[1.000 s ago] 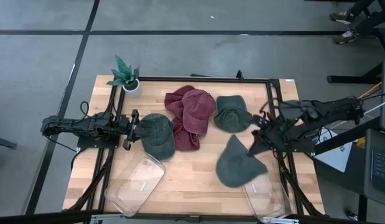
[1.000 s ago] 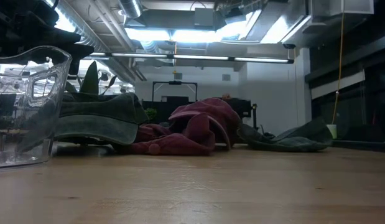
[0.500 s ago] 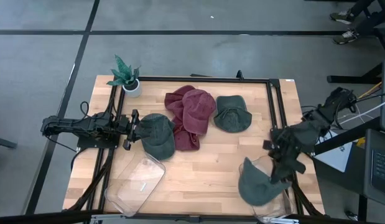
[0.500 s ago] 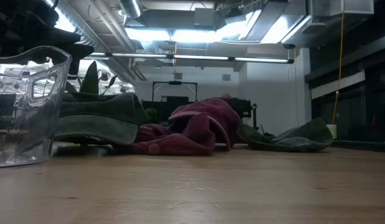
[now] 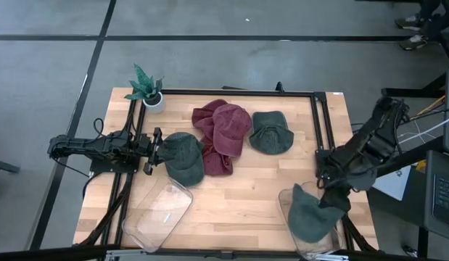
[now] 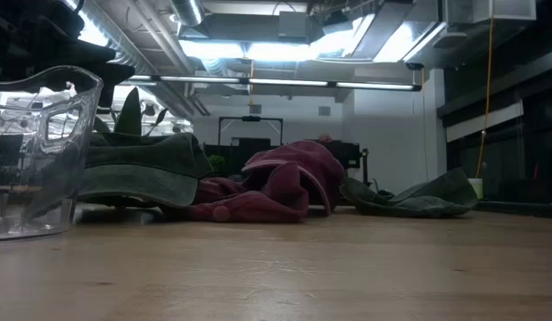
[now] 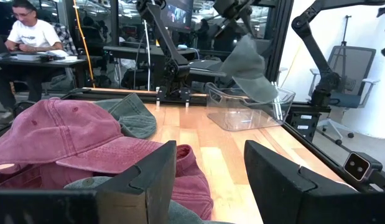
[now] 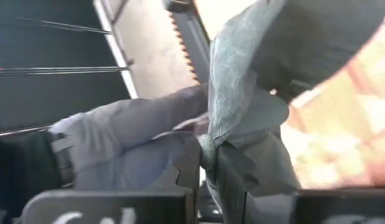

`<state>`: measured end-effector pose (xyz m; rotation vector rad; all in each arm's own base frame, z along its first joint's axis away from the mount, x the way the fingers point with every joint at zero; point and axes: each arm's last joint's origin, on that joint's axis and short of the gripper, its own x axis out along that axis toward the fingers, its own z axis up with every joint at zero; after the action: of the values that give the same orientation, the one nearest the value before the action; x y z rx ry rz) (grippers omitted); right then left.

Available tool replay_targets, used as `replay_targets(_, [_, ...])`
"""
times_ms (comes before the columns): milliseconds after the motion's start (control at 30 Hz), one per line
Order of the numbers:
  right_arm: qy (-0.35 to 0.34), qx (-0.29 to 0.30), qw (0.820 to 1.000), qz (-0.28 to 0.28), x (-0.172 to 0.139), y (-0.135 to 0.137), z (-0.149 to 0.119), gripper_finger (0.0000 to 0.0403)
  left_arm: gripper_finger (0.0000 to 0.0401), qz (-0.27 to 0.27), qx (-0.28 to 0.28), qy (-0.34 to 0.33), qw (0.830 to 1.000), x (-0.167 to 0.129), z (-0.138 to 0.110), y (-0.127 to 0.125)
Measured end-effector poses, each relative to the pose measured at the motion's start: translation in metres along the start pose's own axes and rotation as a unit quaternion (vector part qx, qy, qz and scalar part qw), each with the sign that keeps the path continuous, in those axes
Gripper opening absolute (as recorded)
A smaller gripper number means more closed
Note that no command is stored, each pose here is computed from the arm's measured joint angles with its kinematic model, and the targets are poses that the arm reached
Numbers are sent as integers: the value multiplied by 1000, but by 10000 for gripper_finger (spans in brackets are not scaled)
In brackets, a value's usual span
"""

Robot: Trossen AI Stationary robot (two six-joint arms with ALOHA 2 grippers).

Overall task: Pick & Place hat
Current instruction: Put the bottom right green cap into the right transparent bin

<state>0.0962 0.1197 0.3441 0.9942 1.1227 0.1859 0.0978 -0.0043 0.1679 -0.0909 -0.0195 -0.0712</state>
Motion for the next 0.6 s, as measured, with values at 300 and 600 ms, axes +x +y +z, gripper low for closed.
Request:
replay_targets(300, [23, 30, 998, -57, -3, -12, -13, 34, 185, 0, 0, 0, 1000, 0, 0, 0])
replay_targets(600, [-36, 79, 994, -59, 19, -16, -12, 34, 185, 0, 0, 0, 1000, 0, 0, 0])
